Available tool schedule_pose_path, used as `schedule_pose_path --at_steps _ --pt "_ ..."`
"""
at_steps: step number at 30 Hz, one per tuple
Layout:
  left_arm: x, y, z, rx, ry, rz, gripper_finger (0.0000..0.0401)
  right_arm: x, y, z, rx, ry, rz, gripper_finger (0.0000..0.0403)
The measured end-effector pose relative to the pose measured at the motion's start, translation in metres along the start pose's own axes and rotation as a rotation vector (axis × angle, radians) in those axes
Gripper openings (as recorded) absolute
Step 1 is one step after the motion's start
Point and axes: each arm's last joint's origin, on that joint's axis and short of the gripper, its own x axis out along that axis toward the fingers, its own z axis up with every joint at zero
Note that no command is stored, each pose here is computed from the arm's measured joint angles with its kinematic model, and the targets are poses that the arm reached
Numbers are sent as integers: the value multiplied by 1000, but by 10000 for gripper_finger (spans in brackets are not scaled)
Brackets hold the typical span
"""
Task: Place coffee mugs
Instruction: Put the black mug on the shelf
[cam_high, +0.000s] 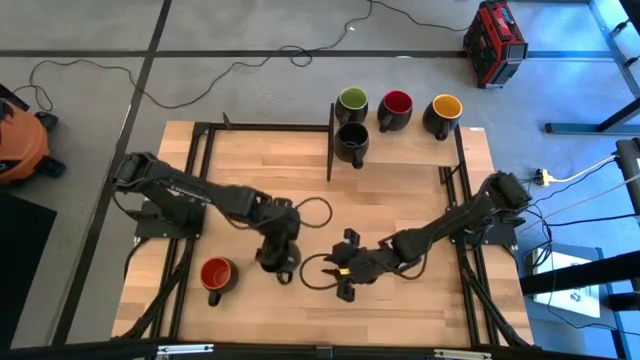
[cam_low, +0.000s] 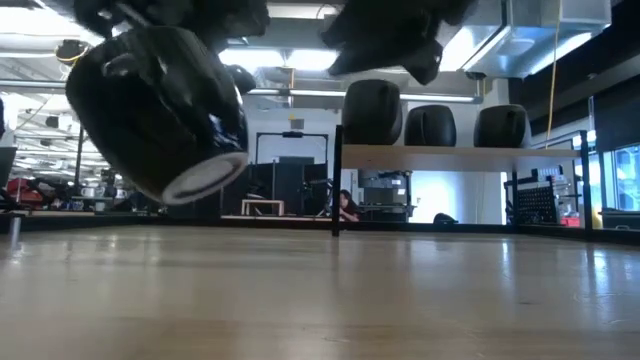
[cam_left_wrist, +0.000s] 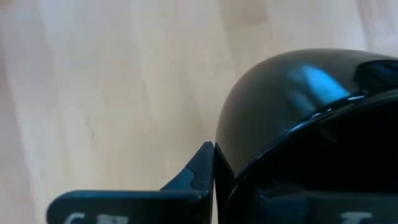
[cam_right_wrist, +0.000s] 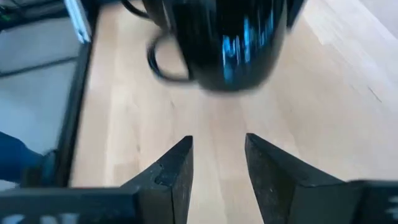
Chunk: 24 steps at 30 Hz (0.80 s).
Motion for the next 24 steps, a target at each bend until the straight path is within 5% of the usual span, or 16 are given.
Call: schedule_pose_path --at_steps 4,13,24 --pt "-11 23 3 -126 87 17 22 1 -2 -1 36 26 2 134" --pt "24 55 -7 -238 441 -3 22 0 -11 -11 25 130 -76 134" --pt "50 56 0 -260 436 -65 37 0 -13 -14 63 154 -105 134"
